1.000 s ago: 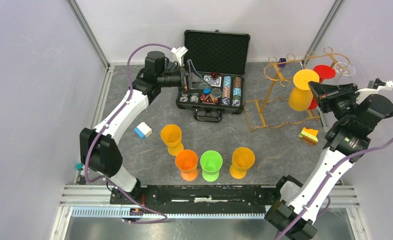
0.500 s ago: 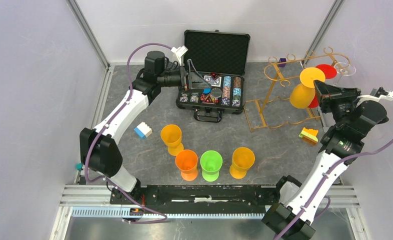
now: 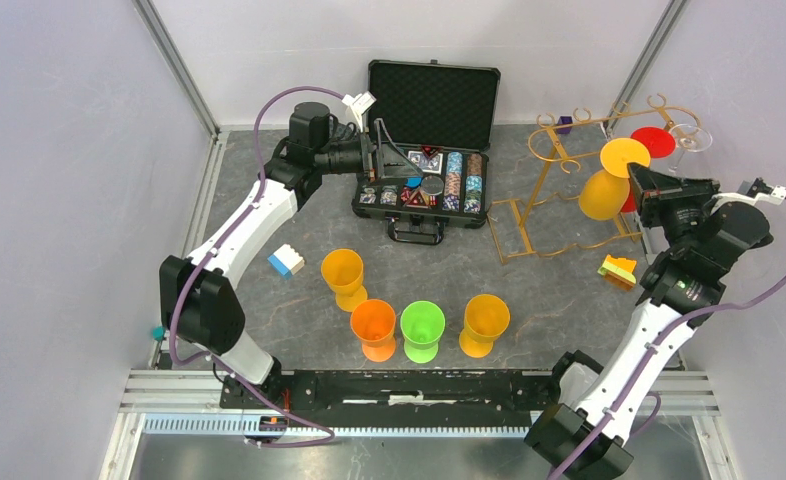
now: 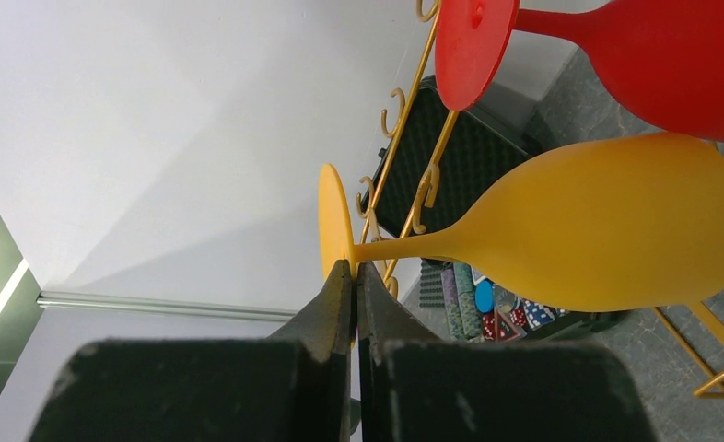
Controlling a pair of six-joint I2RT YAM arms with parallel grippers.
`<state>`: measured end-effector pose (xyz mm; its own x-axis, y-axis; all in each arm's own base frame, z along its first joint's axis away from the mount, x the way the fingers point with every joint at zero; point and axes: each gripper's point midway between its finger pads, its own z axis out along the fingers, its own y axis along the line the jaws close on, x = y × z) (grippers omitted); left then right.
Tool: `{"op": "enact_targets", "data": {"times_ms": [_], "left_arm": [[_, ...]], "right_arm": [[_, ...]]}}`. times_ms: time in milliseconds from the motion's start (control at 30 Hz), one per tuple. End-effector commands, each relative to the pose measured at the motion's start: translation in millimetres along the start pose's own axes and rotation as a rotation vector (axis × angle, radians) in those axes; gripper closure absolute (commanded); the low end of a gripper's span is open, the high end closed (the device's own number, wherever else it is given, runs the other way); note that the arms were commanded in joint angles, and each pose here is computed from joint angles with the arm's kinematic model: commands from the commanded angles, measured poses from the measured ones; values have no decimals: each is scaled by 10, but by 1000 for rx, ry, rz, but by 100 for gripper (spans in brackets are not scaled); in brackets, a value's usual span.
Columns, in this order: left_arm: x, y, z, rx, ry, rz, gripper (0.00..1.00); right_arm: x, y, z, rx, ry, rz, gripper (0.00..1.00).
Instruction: Place the wine glass upside down on the wine glass rack
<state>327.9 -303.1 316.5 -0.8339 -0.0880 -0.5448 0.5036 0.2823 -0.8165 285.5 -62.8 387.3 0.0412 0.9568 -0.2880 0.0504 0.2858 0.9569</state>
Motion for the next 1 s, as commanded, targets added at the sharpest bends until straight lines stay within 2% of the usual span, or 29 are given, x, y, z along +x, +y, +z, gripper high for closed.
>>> {"op": "enact_targets", "data": {"times_ms": [0, 967], "left_arm": [[-28, -152, -76, 32, -13, 25, 0], [48, -107, -98, 22, -8, 17, 0]], "right_arm": [[-55, 100, 35, -46, -7, -30, 100], [45, 19, 155, -34, 1, -15, 100]]}}
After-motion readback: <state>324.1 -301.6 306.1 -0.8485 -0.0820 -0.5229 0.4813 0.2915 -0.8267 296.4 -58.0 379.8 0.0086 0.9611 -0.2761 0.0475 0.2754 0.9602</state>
